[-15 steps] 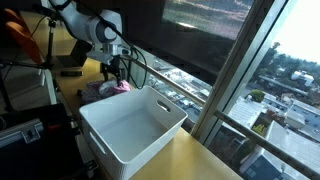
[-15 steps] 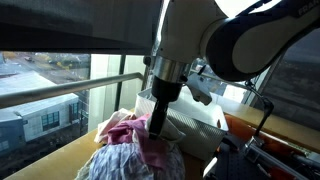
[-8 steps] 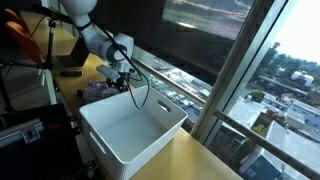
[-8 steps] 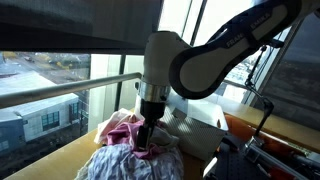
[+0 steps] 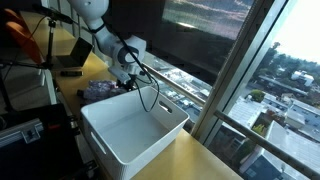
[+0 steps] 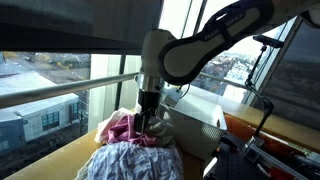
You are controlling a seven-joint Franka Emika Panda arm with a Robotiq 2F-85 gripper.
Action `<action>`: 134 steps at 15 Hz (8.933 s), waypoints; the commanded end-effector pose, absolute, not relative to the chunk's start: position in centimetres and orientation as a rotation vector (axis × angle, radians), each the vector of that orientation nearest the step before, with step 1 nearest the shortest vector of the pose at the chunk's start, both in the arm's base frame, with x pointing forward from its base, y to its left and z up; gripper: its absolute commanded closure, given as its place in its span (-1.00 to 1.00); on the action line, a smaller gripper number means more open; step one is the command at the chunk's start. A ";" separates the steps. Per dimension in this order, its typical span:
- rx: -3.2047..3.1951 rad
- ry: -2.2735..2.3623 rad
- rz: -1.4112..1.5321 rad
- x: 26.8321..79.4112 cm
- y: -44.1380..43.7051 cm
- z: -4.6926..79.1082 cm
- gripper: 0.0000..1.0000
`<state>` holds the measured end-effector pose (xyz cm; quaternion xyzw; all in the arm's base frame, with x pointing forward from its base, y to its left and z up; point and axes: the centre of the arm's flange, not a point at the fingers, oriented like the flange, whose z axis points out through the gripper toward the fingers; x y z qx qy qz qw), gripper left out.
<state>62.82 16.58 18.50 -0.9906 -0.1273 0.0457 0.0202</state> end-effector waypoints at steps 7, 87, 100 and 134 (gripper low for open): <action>-3.127 -0.410 0.068 58.9 14.1 27.4 0.85; -3.102 -0.860 0.119 51.6 23.1 25.5 -1.00; -3.050 -0.861 0.182 57.7 25.4 15.6 -1.00; -3.075 -0.436 -0.553 53.0 1.7 62.3 0.93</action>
